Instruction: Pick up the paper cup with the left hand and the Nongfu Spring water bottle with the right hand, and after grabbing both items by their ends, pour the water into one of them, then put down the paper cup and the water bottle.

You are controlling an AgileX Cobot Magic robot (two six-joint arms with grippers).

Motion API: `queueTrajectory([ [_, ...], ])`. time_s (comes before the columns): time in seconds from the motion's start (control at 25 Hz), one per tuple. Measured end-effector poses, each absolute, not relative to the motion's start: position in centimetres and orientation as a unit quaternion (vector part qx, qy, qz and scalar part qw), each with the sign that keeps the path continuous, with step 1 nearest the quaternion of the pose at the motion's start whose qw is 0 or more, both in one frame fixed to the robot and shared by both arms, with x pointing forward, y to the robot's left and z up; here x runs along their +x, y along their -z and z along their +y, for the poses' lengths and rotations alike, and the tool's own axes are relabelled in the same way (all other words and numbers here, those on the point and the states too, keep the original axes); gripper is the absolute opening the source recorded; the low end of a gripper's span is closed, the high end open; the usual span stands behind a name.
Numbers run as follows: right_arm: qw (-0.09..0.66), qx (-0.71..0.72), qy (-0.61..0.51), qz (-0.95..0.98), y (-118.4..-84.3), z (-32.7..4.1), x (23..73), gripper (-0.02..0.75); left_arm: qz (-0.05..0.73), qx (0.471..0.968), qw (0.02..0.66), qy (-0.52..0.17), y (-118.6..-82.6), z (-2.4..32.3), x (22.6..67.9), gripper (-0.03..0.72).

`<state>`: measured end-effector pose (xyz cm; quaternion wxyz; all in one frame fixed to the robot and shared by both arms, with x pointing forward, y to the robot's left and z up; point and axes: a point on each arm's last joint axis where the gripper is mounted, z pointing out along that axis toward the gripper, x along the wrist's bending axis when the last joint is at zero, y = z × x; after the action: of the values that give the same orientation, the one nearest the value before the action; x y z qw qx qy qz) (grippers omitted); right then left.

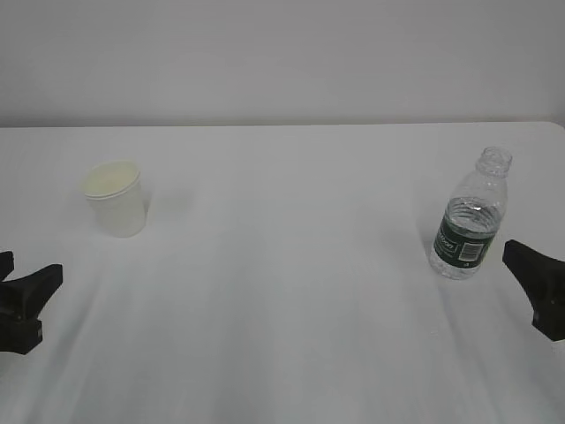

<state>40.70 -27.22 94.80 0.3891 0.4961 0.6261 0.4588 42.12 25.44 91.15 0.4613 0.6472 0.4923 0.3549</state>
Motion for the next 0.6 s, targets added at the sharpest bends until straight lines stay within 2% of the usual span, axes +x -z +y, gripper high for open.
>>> queueTrajectory([
  [0.28,0.386,0.495,-0.458,0.629,-94.5,-27.2,40.8,0.59,0.473,0.633,0.488,-0.37,-91.6,25.3,42.0,0.449],
  [0.6,0.363,0.472,-0.464,0.656,-92.9,-26.4,41.6,0.59,0.472,0.632,0.49,-0.372,-91.7,25.3,42.1,0.449],
])
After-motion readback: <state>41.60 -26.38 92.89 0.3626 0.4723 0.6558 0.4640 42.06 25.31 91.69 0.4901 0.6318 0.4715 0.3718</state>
